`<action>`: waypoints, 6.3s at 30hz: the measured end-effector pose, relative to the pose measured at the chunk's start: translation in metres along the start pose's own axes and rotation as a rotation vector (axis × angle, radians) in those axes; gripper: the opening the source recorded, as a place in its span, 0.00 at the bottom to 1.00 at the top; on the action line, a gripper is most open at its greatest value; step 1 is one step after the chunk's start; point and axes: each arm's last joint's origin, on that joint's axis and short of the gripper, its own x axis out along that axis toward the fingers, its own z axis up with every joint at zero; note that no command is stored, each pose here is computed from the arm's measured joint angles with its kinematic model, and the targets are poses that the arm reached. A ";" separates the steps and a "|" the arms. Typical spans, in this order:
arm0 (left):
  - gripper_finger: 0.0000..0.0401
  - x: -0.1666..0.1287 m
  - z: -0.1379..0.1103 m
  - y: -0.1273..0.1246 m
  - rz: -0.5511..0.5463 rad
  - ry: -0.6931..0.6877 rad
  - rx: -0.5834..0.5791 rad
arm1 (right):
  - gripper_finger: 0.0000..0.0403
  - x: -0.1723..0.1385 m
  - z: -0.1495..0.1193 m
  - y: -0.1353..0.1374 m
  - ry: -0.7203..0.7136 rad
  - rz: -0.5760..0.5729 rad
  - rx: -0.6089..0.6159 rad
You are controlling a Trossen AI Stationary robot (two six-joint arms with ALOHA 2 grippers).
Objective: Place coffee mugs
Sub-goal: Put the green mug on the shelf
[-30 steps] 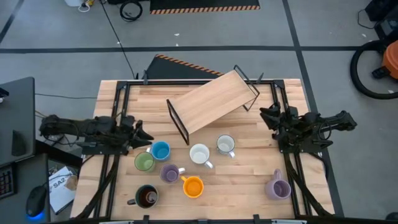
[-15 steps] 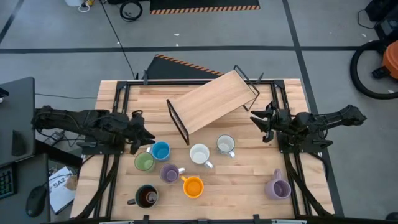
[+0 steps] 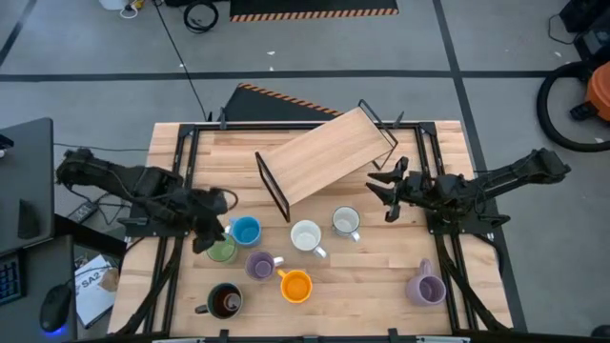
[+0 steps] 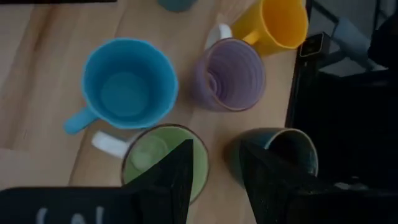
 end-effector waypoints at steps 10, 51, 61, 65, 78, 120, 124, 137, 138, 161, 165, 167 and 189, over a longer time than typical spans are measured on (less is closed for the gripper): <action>0.34 0.002 -0.003 -0.048 0.200 0.163 0.090 | 0.34 0.013 -0.006 0.013 -0.056 0.022 -0.055; 0.34 0.118 -0.039 -0.092 0.582 0.286 0.227 | 0.34 0.020 -0.001 0.011 -0.082 -0.006 -0.130; 0.34 0.136 -0.053 -0.074 0.591 0.331 0.215 | 0.34 0.020 -0.001 0.011 -0.082 -0.004 -0.108; 0.33 0.145 -0.057 -0.064 0.583 0.352 0.194 | 0.34 0.020 -0.001 0.011 -0.082 -0.004 -0.108; 0.08 0.142 -0.049 -0.056 0.555 0.376 0.187 | 0.34 0.021 -0.003 0.011 -0.073 -0.002 -0.087; 0.07 -0.070 0.050 -0.017 0.084 -0.106 0.008 | 0.34 0.026 -0.014 0.014 -0.021 -0.002 -0.004; 0.07 -0.085 0.067 -0.011 0.027 -0.209 0.020 | 0.34 0.026 -0.015 0.014 -0.016 0.001 0.022; 0.07 -0.102 0.124 0.032 -0.014 -0.505 -0.102 | 0.34 0.026 -0.015 0.014 -0.016 0.001 0.022; 0.07 -0.100 0.130 0.036 -0.016 -0.520 -0.135 | 0.34 0.026 -0.015 0.014 -0.016 0.001 0.021; 0.07 -0.036 0.196 0.096 -0.076 -0.336 -0.164 | 0.34 0.026 -0.016 0.014 -0.004 -0.008 0.048; 0.07 -0.059 0.201 0.085 -0.031 -0.364 -0.122 | 0.34 0.026 -0.016 0.014 -0.005 -0.009 0.062; 0.07 -0.068 0.206 0.081 -0.001 -0.367 -0.109 | 0.34 0.026 -0.016 0.014 -0.005 -0.009 0.062; 0.07 -0.016 0.250 0.083 0.232 -0.007 0.068 | 0.34 0.058 0.039 0.018 0.279 -0.058 -0.129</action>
